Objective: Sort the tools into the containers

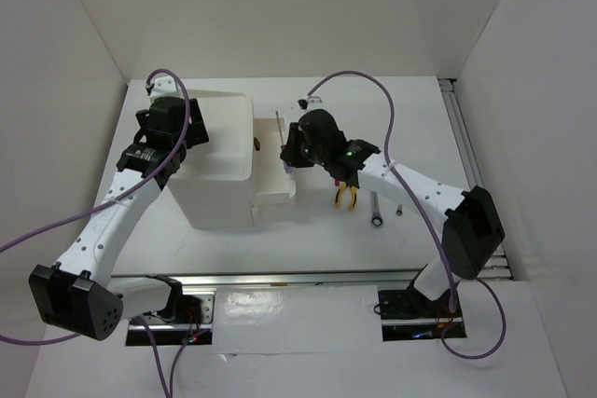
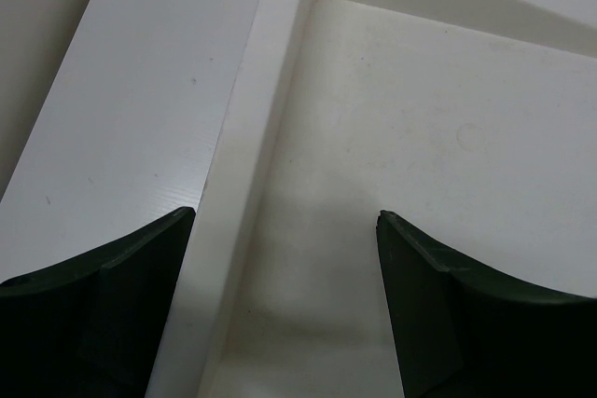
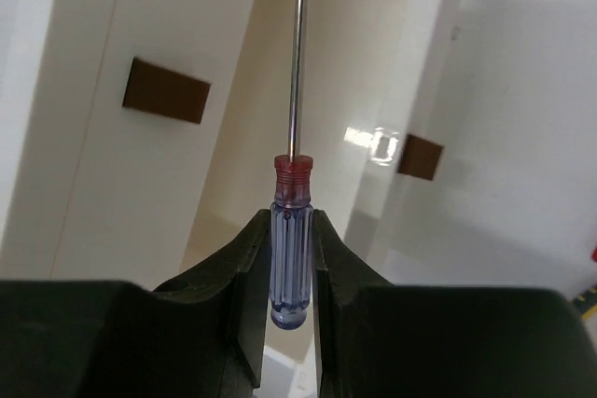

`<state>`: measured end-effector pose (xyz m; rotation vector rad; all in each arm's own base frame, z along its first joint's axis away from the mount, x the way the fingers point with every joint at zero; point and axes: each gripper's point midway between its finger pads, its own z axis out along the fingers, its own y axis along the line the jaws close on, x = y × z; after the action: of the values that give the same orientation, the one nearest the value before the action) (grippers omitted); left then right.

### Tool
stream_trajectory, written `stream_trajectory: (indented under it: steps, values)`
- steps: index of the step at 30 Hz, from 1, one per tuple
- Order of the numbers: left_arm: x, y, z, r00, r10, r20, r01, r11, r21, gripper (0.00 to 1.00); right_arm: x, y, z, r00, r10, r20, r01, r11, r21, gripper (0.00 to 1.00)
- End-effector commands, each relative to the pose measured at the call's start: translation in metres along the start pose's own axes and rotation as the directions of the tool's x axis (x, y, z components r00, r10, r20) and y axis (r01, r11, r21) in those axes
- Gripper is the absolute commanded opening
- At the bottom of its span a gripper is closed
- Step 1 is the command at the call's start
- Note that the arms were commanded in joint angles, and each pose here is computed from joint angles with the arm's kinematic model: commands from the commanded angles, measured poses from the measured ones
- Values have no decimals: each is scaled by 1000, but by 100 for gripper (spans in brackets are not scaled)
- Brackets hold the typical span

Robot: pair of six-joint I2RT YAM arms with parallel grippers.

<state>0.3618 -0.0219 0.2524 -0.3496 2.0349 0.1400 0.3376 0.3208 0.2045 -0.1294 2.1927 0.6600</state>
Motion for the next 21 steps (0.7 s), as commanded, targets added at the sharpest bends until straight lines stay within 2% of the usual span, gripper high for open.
stream_trajectory:
  steps: [1,4,5,6,7,10,11,13,14,17,18,21]
  values:
    - [82,-15,-3,954,111,-279,-86,991,100,89,-1,24,6,999,24,25,-23,999,-47,0]
    - [82,-15,-3,954,111,-279,-86,991,100,89,4,28,10,999,29,19,-28,998,-54,3]
    - [82,-15,-3,954,111,-279,-86,991,100,89,8,31,10,1000,25,16,-23,998,-62,8]
    - [82,-15,-3,954,111,-279,-86,991,100,89,8,31,10,1000,24,16,-23,998,-62,23]
    - [82,-15,-3,954,111,-279,-86,991,100,89,11,31,13,1000,19,15,-18,999,-50,61]
    - [82,-15,-3,954,111,-279,-86,991,100,89,9,26,7,1000,2,26,-1,1000,-12,70]
    - [82,-15,-3,954,111,-279,-86,991,100,89,-3,23,1,998,-6,70,5,1000,13,81]
    - [82,-15,-3,954,111,-279,-86,991,100,89,-15,19,-10,994,-22,106,17,999,42,92]
    - [82,-15,-3,954,111,-279,-86,991,100,89,-31,7,-20,988,-40,152,27,996,83,93]
    - [82,-15,-3,954,111,-279,-86,991,100,89,-52,-28,-38,978,-71,194,32,979,201,93]
    - [82,-15,-3,954,111,-279,-86,991,100,89,-51,-65,-38,978,-93,188,31,949,313,92]
    - [82,-15,-3,954,111,-279,-86,991,100,89,-35,-132,-36,992,-85,98,35,905,423,87]
